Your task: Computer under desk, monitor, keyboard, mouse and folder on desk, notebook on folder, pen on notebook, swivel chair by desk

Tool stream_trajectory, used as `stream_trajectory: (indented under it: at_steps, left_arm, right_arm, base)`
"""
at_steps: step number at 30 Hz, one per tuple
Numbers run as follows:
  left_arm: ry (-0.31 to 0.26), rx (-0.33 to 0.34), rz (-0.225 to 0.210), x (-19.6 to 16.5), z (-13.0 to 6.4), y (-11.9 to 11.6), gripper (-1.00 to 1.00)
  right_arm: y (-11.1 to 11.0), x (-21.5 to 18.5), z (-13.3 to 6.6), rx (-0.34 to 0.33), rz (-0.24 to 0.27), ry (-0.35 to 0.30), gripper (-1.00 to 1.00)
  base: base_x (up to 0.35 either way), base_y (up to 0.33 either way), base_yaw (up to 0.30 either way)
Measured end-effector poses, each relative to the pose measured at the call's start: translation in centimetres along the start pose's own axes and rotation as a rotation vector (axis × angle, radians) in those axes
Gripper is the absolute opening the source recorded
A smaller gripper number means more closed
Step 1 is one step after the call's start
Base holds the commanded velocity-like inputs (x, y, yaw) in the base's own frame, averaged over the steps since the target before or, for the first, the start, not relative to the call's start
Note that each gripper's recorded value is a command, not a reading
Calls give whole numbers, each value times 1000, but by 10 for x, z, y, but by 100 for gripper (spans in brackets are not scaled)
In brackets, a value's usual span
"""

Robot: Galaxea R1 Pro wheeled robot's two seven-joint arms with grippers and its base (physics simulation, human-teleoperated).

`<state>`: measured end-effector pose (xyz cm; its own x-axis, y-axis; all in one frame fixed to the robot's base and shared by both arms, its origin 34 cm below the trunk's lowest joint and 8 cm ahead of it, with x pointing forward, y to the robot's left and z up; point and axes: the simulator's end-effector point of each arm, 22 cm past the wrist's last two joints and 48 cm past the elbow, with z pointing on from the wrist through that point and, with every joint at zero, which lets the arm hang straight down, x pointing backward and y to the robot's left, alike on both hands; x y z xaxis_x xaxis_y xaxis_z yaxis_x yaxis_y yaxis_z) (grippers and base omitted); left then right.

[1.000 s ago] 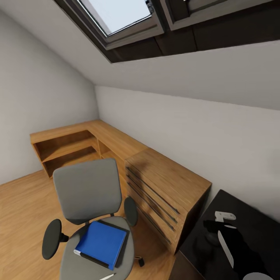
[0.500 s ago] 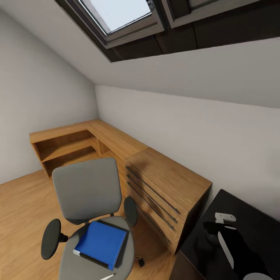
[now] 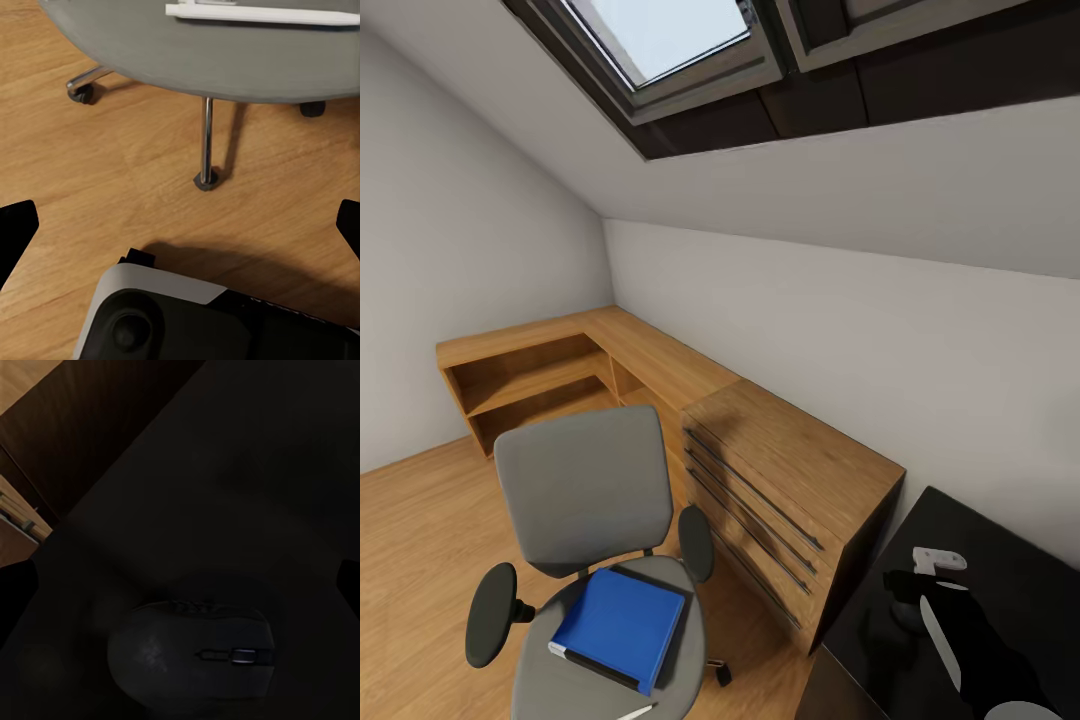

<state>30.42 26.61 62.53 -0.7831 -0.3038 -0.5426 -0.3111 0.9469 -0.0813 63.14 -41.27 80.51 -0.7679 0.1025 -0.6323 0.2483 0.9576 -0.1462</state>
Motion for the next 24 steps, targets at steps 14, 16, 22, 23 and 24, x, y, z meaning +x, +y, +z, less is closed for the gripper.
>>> stream_trajectory:
  at_steps: [14,16,22,23,24]
  left_arm:
    - [0,0,0,0,0,0,100]
    - [0,0,0,0,0,0,100]
    - [0,-1,0,0,0,0,100]
    - [0,-1,0,0,0,0,100]
    - [0,-1,0,0,0,0,100]
  right_arm:
    - [0,0,0,0,0,0,100]
    - [0,0,0,0,0,0,100]
    - [0,0,0,0,0,0,100]
    - [0,0,0,0,0,0,100]
    - [0,0,0,0,0,0,100]
  base:
    - [-79,0,0]
    - [-26,0,0]
    - [-11,0,0]
    - [-5,0,0]
    - [-4,0,0]
